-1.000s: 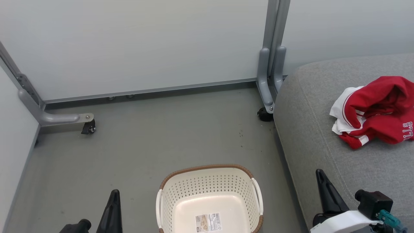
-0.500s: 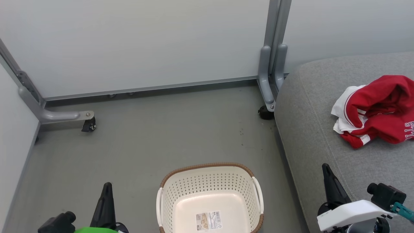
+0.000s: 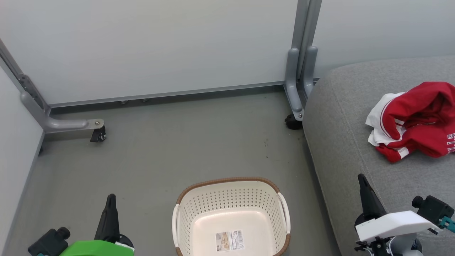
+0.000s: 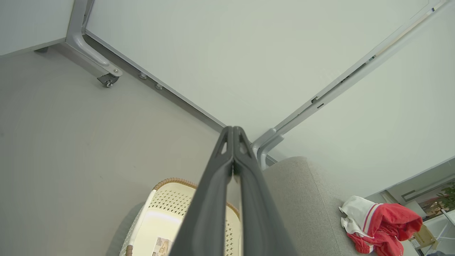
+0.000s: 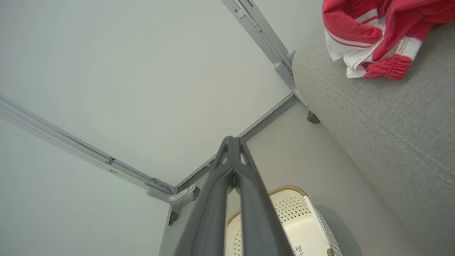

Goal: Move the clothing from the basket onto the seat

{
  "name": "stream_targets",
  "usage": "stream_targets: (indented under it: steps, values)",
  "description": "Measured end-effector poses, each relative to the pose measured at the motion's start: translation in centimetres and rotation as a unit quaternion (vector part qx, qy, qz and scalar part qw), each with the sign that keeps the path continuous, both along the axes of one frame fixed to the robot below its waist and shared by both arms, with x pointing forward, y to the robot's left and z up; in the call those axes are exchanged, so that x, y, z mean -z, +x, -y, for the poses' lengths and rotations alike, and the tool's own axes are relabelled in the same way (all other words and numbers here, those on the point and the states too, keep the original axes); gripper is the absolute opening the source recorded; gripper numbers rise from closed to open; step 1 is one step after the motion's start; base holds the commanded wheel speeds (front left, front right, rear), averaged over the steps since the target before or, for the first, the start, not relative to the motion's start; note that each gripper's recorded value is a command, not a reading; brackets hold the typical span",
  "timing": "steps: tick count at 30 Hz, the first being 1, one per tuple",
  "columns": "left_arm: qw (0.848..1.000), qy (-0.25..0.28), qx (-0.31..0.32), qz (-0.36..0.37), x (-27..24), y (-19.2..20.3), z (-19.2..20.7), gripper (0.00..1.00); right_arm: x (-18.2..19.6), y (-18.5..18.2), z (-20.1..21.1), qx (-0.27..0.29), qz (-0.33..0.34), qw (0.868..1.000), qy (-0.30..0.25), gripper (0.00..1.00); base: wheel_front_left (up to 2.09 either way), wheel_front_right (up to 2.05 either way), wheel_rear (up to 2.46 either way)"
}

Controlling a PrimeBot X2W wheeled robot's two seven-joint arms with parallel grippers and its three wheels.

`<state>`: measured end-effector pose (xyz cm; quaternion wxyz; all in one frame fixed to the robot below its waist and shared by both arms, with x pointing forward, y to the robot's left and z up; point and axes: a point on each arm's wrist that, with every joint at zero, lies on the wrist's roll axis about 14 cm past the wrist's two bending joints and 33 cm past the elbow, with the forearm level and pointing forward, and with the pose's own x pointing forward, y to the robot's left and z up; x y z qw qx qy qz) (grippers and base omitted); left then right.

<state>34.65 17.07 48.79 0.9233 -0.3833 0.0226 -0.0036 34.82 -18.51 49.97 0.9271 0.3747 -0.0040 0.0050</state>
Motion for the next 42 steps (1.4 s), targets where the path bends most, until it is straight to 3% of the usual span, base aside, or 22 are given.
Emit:
stream_targets:
  steps: [19, 42]
  values:
    - [0.992, -0.125, -0.012, -0.007, -0.3, 1.3, -0.9, 0.0, 0.1, 1.1, 0.7, 0.008, -0.012, 0.992, 0.127, 0.0, 0.0, 0.0, 0.0]
    - [0.972, -0.235, -0.018, -0.007, -0.7, 2.5, -1.7, 0.0, -0.1, 2.3, 1.1, 0.01, -0.016, 0.971, 0.24, 0.0, 0.0, 0.0, 0.0]
